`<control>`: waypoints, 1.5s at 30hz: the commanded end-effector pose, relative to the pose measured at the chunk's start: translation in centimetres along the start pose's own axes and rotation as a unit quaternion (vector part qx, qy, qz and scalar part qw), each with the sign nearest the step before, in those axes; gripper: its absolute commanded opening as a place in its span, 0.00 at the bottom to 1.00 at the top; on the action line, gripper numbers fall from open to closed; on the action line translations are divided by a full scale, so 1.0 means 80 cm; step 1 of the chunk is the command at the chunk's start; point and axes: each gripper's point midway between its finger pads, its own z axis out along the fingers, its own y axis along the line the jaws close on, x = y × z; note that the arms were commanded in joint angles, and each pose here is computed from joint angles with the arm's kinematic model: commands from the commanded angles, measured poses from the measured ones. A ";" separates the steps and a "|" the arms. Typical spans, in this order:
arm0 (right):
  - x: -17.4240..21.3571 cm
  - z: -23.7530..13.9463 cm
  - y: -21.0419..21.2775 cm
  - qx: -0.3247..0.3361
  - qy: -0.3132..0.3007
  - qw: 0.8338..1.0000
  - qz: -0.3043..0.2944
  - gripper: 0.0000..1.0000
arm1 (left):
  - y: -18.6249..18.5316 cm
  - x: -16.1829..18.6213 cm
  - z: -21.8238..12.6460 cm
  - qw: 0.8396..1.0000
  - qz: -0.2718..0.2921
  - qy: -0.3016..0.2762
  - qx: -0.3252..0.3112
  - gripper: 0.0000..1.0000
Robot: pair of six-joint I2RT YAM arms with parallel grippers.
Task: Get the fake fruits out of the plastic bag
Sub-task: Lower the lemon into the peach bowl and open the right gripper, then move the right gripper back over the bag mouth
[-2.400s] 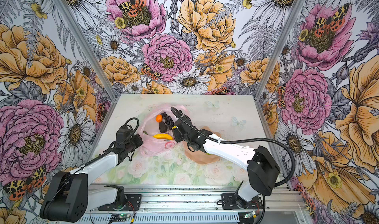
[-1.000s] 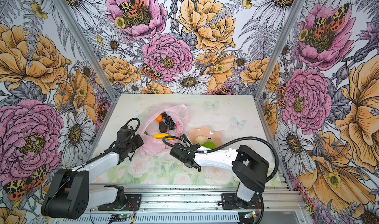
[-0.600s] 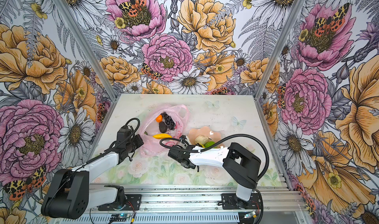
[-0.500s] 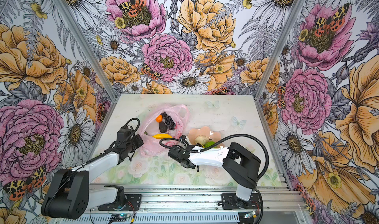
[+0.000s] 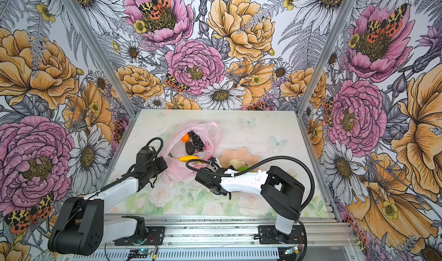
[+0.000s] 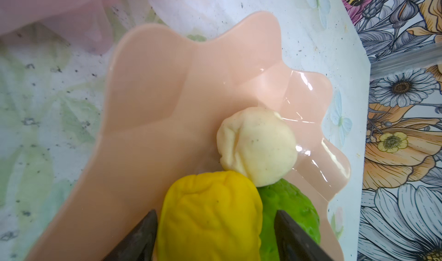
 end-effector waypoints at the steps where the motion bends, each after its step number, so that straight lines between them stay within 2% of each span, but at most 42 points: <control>1: -0.023 -0.020 -0.003 -0.030 -0.022 0.999 0.029 0.79 | -0.016 -0.015 -0.004 1.000 0.011 -0.015 0.021 0.00; 8: -0.032 -0.030 -0.005 -0.061 -0.029 0.997 0.049 0.80 | -0.016 -0.016 -0.006 1.000 0.011 -0.018 0.020 0.00; 15: -0.055 -0.054 -0.017 -0.094 -0.052 0.990 0.094 0.80 | -0.019 -0.012 -0.003 1.000 0.013 -0.010 0.025 0.00; 22: -0.106 -0.078 -0.009 -0.156 -0.096 0.967 0.176 0.78 | -0.041 -0.006 -0.002 0.998 0.046 -0.005 0.032 0.00; 27: -0.158 -0.083 0.015 -0.196 -0.110 0.953 0.204 0.77 | -0.045 0.000 0.003 0.998 0.047 0.009 0.033 0.00; 33: -0.212 -0.065 0.053 -0.243 -0.098 0.938 0.227 0.75 | -0.043 0.002 0.006 0.998 0.042 0.014 0.033 0.00; 45: -0.269 -0.007 0.103 -0.264 -0.078 0.930 0.242 0.74 | -0.039 0.003 0.008 0.999 0.028 0.022 0.036 0.00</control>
